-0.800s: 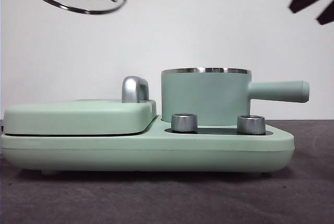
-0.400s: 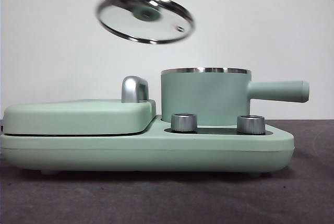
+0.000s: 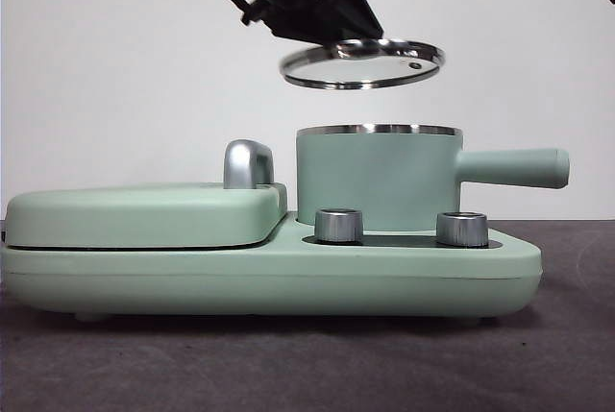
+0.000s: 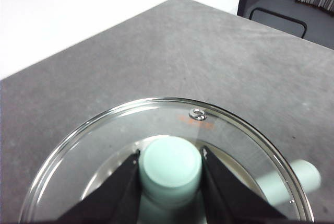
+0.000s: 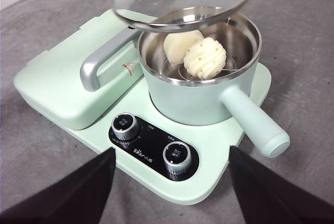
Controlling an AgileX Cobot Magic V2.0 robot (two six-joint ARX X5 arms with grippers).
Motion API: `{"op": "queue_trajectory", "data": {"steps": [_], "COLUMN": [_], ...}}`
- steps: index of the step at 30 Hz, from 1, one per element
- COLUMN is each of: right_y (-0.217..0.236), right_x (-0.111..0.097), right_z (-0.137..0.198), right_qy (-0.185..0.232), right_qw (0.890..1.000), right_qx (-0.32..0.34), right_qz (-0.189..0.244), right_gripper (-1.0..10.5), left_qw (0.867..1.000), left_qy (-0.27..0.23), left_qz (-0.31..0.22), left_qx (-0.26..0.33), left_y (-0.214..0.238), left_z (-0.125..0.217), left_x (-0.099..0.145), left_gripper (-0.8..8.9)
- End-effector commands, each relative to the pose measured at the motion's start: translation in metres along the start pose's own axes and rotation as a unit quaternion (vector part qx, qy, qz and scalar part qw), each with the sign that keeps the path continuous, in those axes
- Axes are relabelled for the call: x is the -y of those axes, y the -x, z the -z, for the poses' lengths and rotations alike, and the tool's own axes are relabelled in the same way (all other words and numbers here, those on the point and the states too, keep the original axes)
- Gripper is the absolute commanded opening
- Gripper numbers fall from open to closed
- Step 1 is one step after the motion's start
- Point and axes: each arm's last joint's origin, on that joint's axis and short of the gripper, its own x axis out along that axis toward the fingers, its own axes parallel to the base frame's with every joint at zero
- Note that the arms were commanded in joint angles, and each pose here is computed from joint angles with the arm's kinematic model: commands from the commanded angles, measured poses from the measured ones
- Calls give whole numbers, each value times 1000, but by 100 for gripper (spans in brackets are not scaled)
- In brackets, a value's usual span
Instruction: Put the buns in a small steamer
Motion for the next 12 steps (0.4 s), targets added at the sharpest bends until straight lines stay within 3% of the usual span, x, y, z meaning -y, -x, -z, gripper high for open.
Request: {"op": "queue_trajectory", "data": {"steps": [1, 8, 12], "right_y": [1, 1, 1], "right_x": [-1, -1, -1], "right_z": [-4, -4, -4], "right_qy": [-2, -2, -1], "right_qw": [1000, 1000, 1000], "right_qx": [7, 7, 7], "right_qz": [-5, -4, -3], "right_gripper": [339, 339, 339], "left_qw": [1000, 1000, 1000], "left_qy": [-1, -3, -29], "left_qz": [-1, 1, 8], "left_qx": [12, -4, -3], "left_y": [-13, -28, -32], "left_z": [-1, 13, 14], "left_x": [2, 2, 8], "left_gripper": [11, 11, 11]}}
